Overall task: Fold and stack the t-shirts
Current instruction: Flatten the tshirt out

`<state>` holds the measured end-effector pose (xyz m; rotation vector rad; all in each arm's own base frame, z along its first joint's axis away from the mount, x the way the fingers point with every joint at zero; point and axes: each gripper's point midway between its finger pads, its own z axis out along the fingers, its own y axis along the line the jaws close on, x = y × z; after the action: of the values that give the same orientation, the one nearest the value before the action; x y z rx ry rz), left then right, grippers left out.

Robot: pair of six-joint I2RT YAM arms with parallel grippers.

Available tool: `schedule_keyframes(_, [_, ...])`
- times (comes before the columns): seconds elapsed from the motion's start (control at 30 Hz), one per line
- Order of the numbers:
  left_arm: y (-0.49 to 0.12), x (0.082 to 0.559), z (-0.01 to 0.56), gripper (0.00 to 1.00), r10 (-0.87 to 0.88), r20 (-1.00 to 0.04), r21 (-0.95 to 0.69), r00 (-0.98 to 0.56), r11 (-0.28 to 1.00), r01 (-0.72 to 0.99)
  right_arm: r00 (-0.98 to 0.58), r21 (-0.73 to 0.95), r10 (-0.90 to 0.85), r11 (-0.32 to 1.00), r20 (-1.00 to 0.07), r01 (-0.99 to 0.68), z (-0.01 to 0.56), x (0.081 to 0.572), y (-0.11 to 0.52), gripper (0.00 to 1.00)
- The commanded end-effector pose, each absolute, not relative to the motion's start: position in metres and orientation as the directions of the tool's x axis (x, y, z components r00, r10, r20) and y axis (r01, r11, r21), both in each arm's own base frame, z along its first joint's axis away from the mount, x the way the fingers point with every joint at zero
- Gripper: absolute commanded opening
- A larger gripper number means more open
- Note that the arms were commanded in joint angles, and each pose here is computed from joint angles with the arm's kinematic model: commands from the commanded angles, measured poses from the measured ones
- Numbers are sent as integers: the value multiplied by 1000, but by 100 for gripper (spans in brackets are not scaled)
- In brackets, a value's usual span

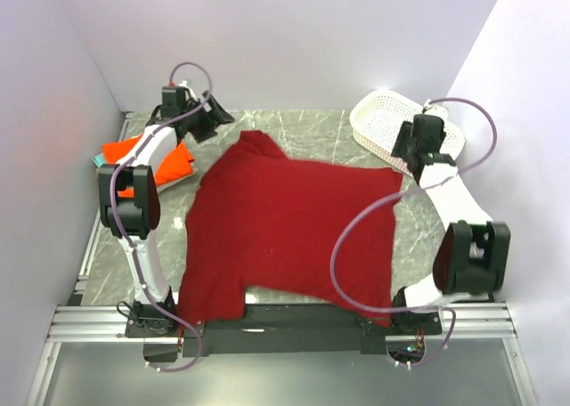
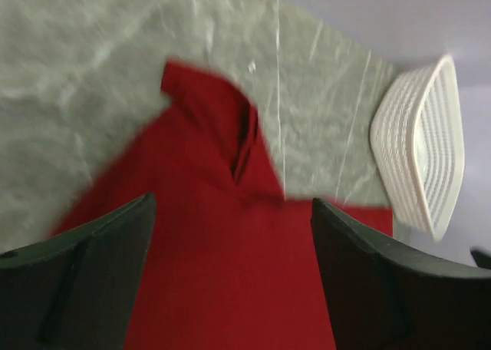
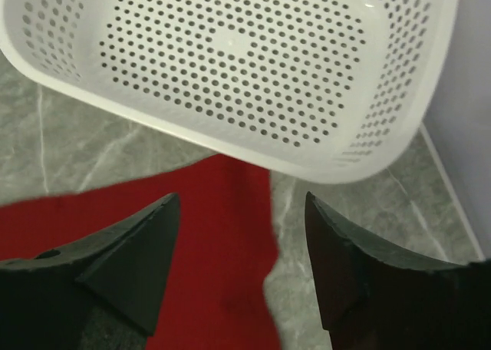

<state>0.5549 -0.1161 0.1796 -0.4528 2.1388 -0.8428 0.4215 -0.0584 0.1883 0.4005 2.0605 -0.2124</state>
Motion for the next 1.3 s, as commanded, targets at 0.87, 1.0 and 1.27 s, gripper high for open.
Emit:
schedule_keyframes(0.87, [-129,388,99,92,-377,-474,-511,-795,854,-101,-797,421,401,883,-451,206,91,314,102,68])
schedule_keyframes(1.0, [-129,386,78,92,-380,-444,-507,-812,853,-122,-829,394,398,887,-393,239,66,305,101,67])
schedule_keyframes(1.27, [-130,395,40,92,-379,-396,-492,-837,856,-155,-864,319,411,893,-292,317,27,293,94,65])
